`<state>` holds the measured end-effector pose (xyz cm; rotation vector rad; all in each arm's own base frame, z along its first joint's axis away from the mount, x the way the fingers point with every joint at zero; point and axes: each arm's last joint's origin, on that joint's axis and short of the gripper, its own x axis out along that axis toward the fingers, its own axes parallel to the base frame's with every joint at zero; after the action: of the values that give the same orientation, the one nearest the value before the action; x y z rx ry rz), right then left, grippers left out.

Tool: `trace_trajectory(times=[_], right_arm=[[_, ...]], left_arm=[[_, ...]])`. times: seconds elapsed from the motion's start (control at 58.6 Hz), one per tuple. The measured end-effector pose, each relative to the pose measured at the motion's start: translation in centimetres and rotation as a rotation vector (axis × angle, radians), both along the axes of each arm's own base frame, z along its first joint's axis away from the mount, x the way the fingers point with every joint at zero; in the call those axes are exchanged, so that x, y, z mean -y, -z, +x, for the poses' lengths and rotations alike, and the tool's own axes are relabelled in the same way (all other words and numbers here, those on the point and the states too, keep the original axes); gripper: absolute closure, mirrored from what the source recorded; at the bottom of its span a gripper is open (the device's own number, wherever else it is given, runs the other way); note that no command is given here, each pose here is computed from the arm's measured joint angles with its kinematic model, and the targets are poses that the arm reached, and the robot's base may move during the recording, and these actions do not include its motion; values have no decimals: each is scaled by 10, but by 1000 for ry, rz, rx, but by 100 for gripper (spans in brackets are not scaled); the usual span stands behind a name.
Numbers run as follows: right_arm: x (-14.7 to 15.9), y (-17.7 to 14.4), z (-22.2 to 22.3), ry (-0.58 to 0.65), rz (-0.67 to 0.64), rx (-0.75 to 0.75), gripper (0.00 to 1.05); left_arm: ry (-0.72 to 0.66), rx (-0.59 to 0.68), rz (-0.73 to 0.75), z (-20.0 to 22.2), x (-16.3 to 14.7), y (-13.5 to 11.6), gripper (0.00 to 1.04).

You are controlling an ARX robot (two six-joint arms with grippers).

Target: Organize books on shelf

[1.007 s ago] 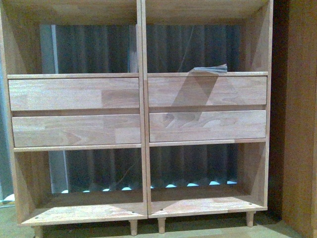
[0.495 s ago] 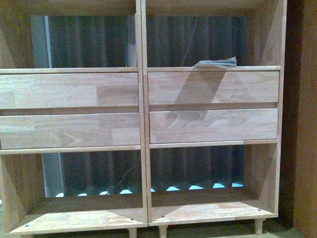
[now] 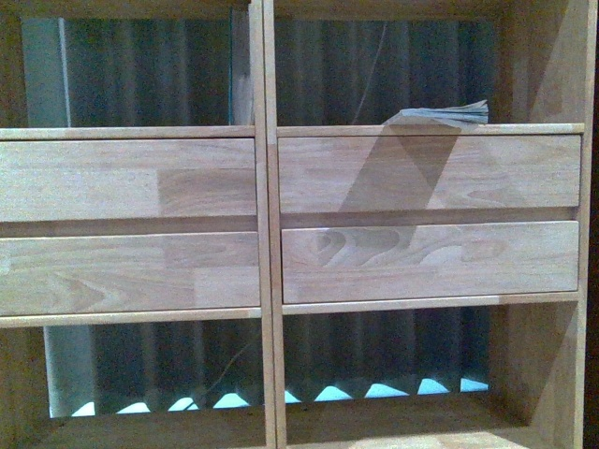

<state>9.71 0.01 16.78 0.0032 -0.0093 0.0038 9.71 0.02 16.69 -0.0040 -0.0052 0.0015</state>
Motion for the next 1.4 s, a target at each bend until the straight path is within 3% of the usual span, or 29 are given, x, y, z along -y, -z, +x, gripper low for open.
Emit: trace_trajectory(times=[1.4], right_arm=[[0,0,0,3,0,0,7]], left_arm=[[0,0,-1,0,0,0,7]])
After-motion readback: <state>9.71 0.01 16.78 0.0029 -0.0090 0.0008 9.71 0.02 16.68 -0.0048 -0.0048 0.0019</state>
